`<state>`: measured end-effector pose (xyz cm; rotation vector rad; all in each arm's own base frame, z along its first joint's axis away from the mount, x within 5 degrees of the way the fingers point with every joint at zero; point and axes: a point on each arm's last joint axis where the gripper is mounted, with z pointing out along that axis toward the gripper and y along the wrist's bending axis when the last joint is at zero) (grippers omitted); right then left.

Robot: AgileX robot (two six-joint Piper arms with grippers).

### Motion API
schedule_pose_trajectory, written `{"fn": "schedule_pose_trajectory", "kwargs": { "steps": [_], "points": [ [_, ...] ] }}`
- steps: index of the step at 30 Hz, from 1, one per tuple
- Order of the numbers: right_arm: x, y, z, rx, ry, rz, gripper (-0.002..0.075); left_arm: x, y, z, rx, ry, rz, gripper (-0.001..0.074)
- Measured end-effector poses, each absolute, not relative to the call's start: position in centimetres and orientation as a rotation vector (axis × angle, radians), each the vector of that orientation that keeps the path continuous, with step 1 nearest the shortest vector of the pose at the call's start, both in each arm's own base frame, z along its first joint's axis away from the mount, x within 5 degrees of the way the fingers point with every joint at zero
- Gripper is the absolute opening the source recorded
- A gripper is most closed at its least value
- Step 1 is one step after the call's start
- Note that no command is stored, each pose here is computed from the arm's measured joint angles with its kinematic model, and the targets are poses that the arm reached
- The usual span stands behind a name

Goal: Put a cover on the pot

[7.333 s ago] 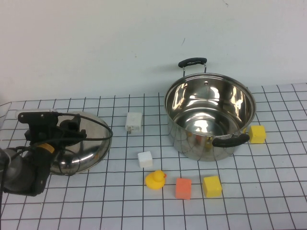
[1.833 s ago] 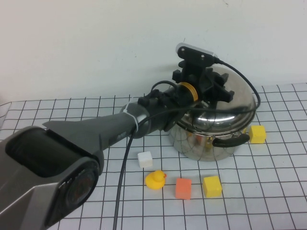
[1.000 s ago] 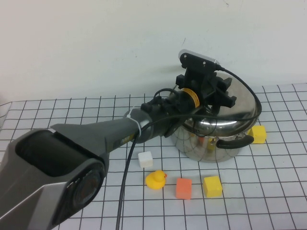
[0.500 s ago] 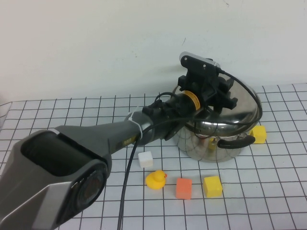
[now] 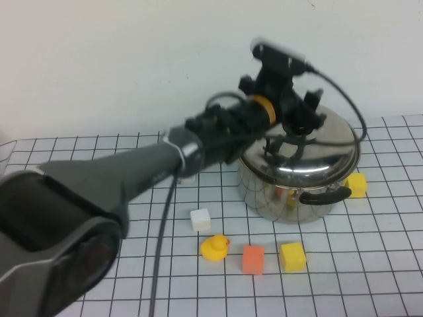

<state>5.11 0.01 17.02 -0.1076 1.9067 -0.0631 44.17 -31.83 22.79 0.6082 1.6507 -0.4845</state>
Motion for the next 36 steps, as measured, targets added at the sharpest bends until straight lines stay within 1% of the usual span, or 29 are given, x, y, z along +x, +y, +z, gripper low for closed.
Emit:
{"fn": "schedule_pose_trajectory", "kwargs": {
  "steps": [2,4,6,8,12,13,15,20,27,31,36],
  "points": [
    [5.1,0.0,17.0,-0.108,1.907,-0.063,0.0009,43.8,-31.4,24.5,0.605,1.664,-0.461,0.0456],
    [5.1,0.0,17.0,-0.108,1.907,-0.063,0.0009,43.4,-30.9,26.3,0.599,1.67,-0.443,0.0415],
    [5.1,0.0,17.0,-0.108,1.907,-0.063,0.0009,42.8,-30.3,28.6,0.593,1.672,-0.421,0.035],
    [5.1,0.0,17.0,-0.108,1.907,-0.063,0.0009,42.2,-29.3,31.0,0.578,1.667,-0.401,0.0269],
    [5.1,0.0,17.0,-0.108,1.907,-0.063,0.0009,40.6,-26.3,36.9,0.525,1.639,-0.354,0.0099],
    [5.1,0.0,17.0,-0.108,1.907,-0.063,0.0009,40.1,-25.3,38.4,0.508,1.63,-0.342,0.0065],
    [5.1,0.0,17.0,-0.108,1.907,-0.063,0.0009,39.1,-23.7,40.9,0.475,1.611,-0.325,0.003],
    [5.1,0.0,17.0,-0.108,1.907,-0.063,0.0009,36.5,-20.0,45.8,0.414,1.57,-0.274,0.0005],
    [5.1,0.0,17.0,-0.108,1.907,-0.063,0.0009,32.2,-16.9,49.9,0.385,1.54,-0.229,0.0],
    [5.1,0.0,17.0,-0.108,1.907,-0.063,0.0009,28.7,-14.9,50.5,0.377,1.53,-0.225,0.0],
    [5.1,0.0,17.0,-0.108,1.907,-0.063,0.0009,24.5,-12.3,49.3,0.394,1.538,-0.176,0.0]
  ]
}}
